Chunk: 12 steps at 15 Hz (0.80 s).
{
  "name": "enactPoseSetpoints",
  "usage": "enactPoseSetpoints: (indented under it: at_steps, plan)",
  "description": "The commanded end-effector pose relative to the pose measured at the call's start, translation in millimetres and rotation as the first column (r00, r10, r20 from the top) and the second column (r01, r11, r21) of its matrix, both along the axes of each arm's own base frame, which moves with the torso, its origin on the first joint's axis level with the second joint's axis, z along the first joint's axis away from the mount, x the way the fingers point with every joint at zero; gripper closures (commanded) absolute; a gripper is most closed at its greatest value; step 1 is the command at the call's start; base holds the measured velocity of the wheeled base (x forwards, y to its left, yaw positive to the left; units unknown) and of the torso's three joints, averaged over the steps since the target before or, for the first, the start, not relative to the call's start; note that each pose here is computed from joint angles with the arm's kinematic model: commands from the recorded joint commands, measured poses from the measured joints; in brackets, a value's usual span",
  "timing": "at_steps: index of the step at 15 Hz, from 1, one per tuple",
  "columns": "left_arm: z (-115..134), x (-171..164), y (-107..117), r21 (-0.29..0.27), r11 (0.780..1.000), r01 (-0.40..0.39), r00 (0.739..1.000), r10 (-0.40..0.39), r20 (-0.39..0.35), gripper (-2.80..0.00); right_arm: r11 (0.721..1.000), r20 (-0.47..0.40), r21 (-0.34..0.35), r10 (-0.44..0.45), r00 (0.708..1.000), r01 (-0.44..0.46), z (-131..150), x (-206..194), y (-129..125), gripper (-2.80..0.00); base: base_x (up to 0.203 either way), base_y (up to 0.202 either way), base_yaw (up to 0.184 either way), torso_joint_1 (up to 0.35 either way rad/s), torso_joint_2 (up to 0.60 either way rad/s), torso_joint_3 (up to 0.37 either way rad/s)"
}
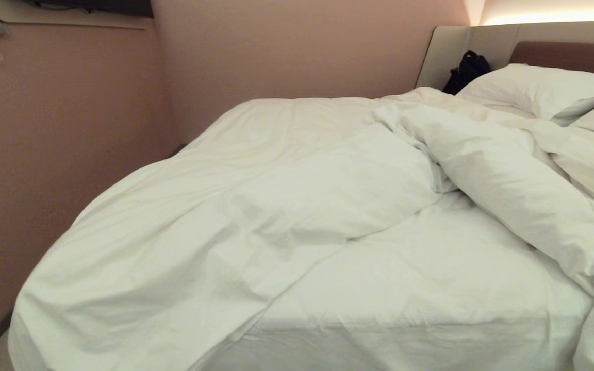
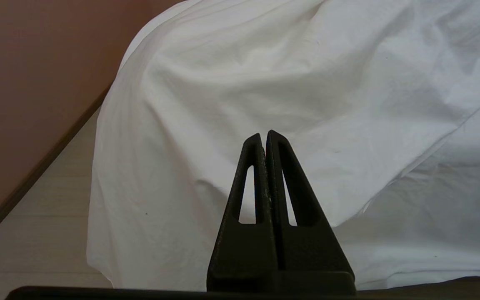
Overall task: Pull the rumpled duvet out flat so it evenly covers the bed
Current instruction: Flatten the corners of the folded blanket
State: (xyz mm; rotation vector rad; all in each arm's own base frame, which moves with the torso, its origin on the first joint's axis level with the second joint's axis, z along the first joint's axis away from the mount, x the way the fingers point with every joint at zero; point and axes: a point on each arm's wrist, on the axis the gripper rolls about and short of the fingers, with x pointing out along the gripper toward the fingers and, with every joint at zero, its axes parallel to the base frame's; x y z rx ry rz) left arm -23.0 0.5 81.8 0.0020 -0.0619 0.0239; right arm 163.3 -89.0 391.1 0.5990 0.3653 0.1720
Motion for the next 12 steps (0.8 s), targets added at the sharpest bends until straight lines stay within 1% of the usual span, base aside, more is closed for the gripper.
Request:
enactPoseSetpoints:
  at_steps: [1, 2, 4, 5, 6, 8, 9, 10, 12]
  plan:
    - [0, 0, 0, 0.000, 1.000, -0.001, 1.000, 0.001, 0.001, 0.00, 0.997, -0.013, 0.024, 0.079, 0.997, -0.079, -5, 8, 7, -2.80, 0.000, 0.000, 0.000, 0.000, 0.00, 0.000]
    - [0, 0, 0, 0.000, 1.000, -0.001, 1.000, 0.001, 0.001, 0.00, 0.993, -0.019, 0.026, 0.113, 0.993, -0.113, -6, 11, 13, 0.00, 0.000, 0.000, 0.000, 0.000, 0.00, 0.000]
    - [0, 0, 0, 0.000, 1.000, -0.001, 1.000, 0.001, 0.001, 0.00, 0.988, -0.050, 0.016, 0.155, 0.987, -0.154, -11, 20, 28, 0.00, 0.000, 0.000, 0.000, 0.000, 0.00, 0.000]
    - [0, 0, 0, 0.000, 1.000, -0.001, 1.000, 0.001, 0.001, 0.00, 0.987, -0.082, -0.007, 0.161, 0.983, -0.163, -15, 28, 39, 0.00, 0.000, 0.000, 0.000, 0.000, 0.00, 0.000]
    - [0, 0, 0, 0.000, 1.000, -0.001, 1.000, 0.001, 0.001, 0.00, 0.987, -0.123, -0.049, 0.144, 0.982, -0.151, -21, 38, 53, 0.00, 0.000, 0.000, 0.000, 0.000, 0.00, 0.000]
    - [0, 0, 0, 0.000, 1.000, -0.002, 1.000, 0.002, 0.001, 0.00, 0.982, -0.192, -0.175, 0.030, 0.981, -0.065, -37, 64, 82, 0.00, 0.000, 0.000, 0.000, 0.000, 0.00, 0.000]
    - [0, 0, 0, 0.000, 1.000, -0.001, 1.000, 0.001, 0.001, 0.00, 0.975, -0.191, -0.221, -0.034, 0.981, -0.009, -46, 80, 94, 0.00, 0.000, 0.000, 0.000, 0.000, 0.00, 0.000]
    - [0, 0, 0, 0.000, 1.000, -0.001, 1.000, 0.001, 0.001, 0.00, 0.964, -0.167, -0.259, -0.108, 0.980, 0.062, -57, 100, 107, 0.00, 0.000, 0.000, 0.000, 0.000, 0.00, 0.000]
    - [0, 0, 0, 0.000, 1.000, -0.001, 1.000, 0.001, 0.001, 0.00, 0.940, -0.156, -0.311, -0.200, 0.967, 0.144, -77, 130, 125, 0.00, 0.000, 0.000, 0.000, 0.000, 0.00, 0.000]
